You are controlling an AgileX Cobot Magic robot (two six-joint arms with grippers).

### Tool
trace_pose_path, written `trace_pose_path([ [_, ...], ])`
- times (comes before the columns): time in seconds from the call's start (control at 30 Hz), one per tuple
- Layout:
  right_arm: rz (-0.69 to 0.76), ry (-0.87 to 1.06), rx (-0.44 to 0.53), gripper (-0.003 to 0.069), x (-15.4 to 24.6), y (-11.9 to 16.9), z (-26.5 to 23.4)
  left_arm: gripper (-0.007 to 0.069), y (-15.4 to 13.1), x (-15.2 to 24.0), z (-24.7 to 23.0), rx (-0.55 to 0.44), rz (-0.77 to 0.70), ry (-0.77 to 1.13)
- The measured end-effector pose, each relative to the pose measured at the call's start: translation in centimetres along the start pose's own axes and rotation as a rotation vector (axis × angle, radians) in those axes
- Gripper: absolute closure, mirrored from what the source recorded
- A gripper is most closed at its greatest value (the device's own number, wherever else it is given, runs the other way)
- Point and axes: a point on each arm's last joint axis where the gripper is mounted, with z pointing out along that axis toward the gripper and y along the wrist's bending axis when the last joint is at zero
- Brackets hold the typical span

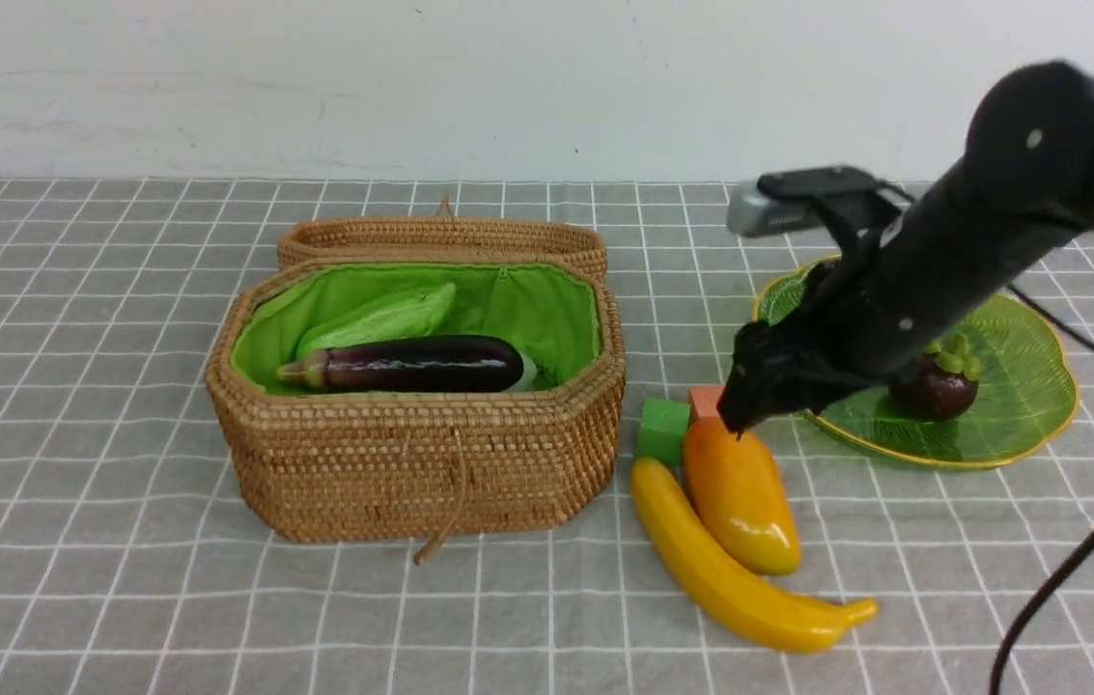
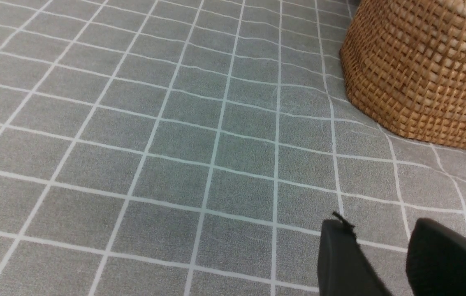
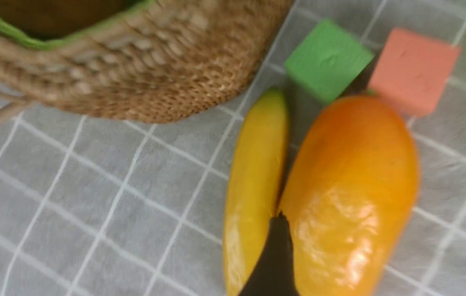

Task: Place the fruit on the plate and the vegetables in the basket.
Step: Use the right arm to grab a mango and put it into the right plate

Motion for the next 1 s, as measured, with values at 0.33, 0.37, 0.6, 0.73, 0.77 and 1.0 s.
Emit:
trace_pose_path([
  [0.33,0.193,0.068,0.003,0.0061,1.4,-1.7,6.2,0.0388,0.0,0.0,0.0,0.0,0.0,0.0],
  [0.37,0.2,0.071,-0.002,0.006,1.4,-1.7,6.4,0.0388,0.0,0.0,0.0,0.0,0.0,0.0],
  [0.6,0.186,0.105,-0.022,0.0086,1.3,-1.4,6.6,0.0388,0.0,0.0,0.0,0.0,0.0,0.0],
  [0.73,0.135,0.136,-0.03,0.0086,1.0,-1.2,5.9,0.0388,0.0,0.0,0.0,0.0,0.0,0.0],
  [0.77,0.131,0.126,-0.031,0.0086,0.7,-1.1,5.6,0.0388,0.0,0.0,0.0,0.0,0.0,0.0],
  [1.0,0.084,-0.018,-0.031,0.0086,-2.4,-0.4,0.1,0.0388,0.0,0.0,0.0,0.0,0.0,0.0],
])
